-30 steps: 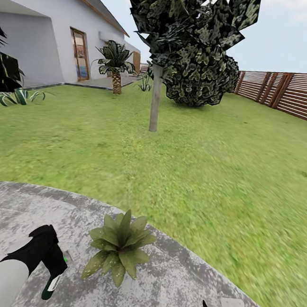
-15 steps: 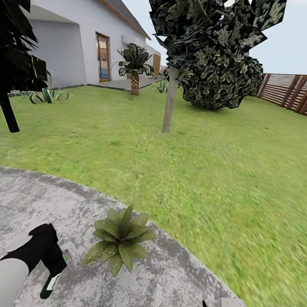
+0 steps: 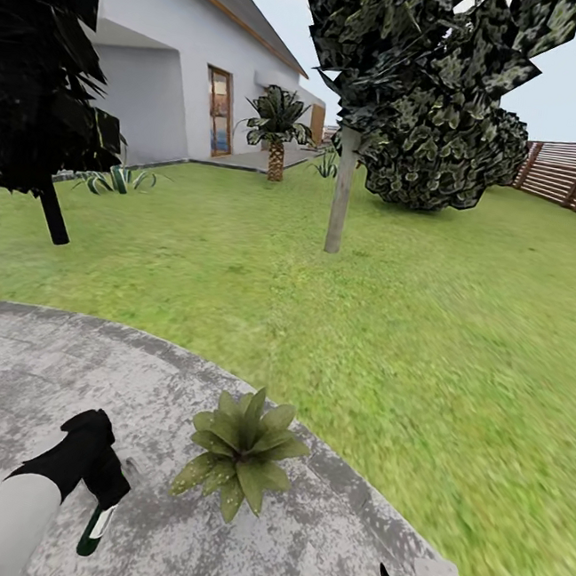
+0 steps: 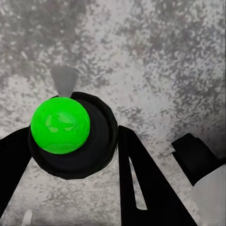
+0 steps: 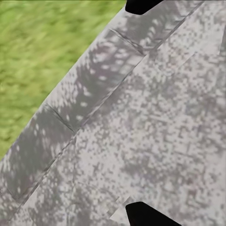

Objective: Pick up the pesticide atomizer in the garden and spray insectifuge to fully cover both potted plants in the garden.

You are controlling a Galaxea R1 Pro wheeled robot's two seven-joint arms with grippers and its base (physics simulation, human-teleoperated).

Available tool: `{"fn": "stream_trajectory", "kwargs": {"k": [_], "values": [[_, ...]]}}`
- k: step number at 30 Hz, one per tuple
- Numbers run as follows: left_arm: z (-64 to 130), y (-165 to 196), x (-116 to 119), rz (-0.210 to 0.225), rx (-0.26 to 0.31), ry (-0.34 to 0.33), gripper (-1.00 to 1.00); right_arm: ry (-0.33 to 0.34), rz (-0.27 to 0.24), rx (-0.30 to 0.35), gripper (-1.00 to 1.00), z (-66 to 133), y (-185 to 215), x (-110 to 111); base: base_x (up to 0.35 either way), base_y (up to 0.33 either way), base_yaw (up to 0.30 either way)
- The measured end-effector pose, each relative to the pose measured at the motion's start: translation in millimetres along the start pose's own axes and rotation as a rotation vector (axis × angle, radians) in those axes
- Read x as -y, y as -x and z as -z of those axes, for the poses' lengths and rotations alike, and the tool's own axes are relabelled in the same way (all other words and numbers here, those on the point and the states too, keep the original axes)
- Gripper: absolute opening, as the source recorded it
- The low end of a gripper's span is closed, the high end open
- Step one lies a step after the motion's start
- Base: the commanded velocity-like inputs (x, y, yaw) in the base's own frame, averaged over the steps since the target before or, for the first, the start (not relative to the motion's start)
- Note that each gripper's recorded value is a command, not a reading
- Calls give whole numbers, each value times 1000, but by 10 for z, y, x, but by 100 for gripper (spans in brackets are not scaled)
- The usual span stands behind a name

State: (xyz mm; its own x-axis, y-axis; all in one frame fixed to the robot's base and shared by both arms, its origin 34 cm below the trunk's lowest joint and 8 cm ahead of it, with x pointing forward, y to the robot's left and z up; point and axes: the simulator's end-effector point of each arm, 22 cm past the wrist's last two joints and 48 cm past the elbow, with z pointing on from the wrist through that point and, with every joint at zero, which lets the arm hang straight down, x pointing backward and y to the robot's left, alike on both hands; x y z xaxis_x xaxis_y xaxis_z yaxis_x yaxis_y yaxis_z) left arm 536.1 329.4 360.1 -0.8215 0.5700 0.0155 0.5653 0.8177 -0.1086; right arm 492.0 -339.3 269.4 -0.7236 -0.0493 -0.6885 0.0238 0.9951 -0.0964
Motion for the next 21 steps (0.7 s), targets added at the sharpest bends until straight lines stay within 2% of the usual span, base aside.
{"fn": "stream_trajectory", "kwargs": {"k": [2, 5, 6, 7, 13, 17, 21], "values": [[268, 180, -81, -46, -14, -1, -100, -1, 0, 0, 100, 0, 2, 5, 7, -1, 19], [596, 334, -3, -108, -69, -51, -100, -1, 0, 0, 100, 1, 1, 14, 1, 0, 4], [775, 480, 0, -130, -68, -43, -100, -2, 1, 1, 100, 0, 5, 19, 0, 0, 0], [849, 546, -18, -137, -60, -31, -100, -3, 1, 1, 100, 0, 5, 21, 0, 0, 0], [1053, 764, -47, -142, -10, 11, -100, -3, 0, -1, 100, 2, 0, 18, 110, -78, 0], [1048, 788, -18, -146, -7, 9, -100, -3, 0, -1, 100, 1, -1, 18, 198, -214, 45], [1043, 795, -6, -148, -6, 8, -100, -2, 0, -2, 100, 0, -3, 14, 118, -255, 183]]}}
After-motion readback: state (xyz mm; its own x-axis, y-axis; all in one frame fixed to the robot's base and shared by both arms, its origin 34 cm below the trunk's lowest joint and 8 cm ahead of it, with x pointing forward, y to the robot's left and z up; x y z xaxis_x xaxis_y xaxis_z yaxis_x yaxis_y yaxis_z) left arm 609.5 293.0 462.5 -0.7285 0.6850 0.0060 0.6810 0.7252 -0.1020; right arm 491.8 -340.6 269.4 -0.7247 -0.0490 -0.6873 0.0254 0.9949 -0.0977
